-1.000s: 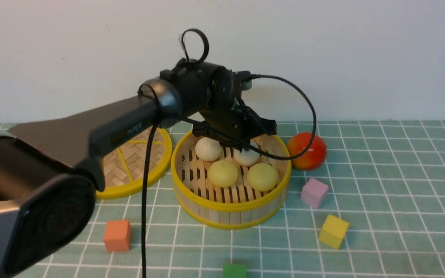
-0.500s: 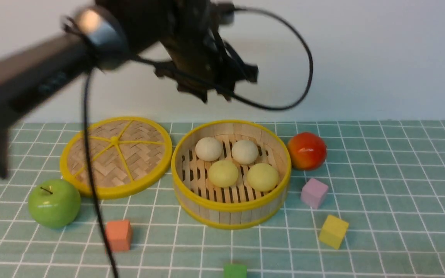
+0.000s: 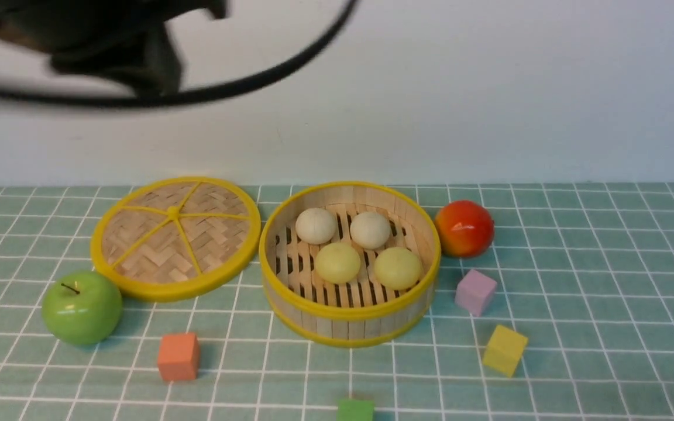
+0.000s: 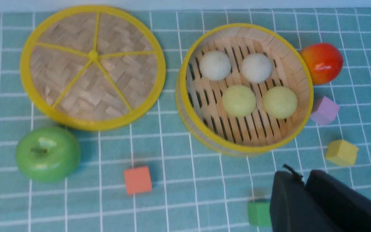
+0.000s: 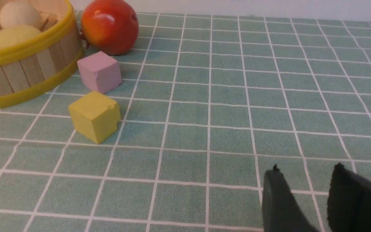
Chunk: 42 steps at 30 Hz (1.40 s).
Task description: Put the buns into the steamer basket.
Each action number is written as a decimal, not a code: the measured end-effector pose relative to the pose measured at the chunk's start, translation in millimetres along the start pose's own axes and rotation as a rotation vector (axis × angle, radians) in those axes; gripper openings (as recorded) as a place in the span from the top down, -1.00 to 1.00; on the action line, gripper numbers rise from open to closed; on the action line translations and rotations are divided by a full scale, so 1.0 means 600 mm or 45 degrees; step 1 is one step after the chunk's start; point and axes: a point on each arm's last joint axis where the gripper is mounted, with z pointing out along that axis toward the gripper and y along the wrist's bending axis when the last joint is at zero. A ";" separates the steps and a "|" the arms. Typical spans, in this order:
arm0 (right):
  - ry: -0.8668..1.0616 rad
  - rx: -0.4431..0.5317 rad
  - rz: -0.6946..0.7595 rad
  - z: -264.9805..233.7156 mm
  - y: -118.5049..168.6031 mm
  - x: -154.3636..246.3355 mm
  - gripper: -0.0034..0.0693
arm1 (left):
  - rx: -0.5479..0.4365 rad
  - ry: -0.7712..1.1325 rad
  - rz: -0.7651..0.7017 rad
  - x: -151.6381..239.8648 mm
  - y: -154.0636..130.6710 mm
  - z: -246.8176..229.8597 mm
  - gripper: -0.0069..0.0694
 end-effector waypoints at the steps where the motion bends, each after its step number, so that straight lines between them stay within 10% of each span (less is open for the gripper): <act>1: 0.000 0.000 0.000 0.000 0.000 0.000 0.25 | 0.012 -0.018 -0.014 0.020 0.012 -0.021 0.73; 19: 0.000 0.000 0.000 0.000 0.000 0.000 0.25 | 0.360 -0.523 -0.185 0.393 0.199 -0.054 0.85; 42: 0.000 -0.001 0.000 0.000 0.000 0.000 0.25 | 0.141 -0.878 -0.121 0.421 0.229 0.006 0.85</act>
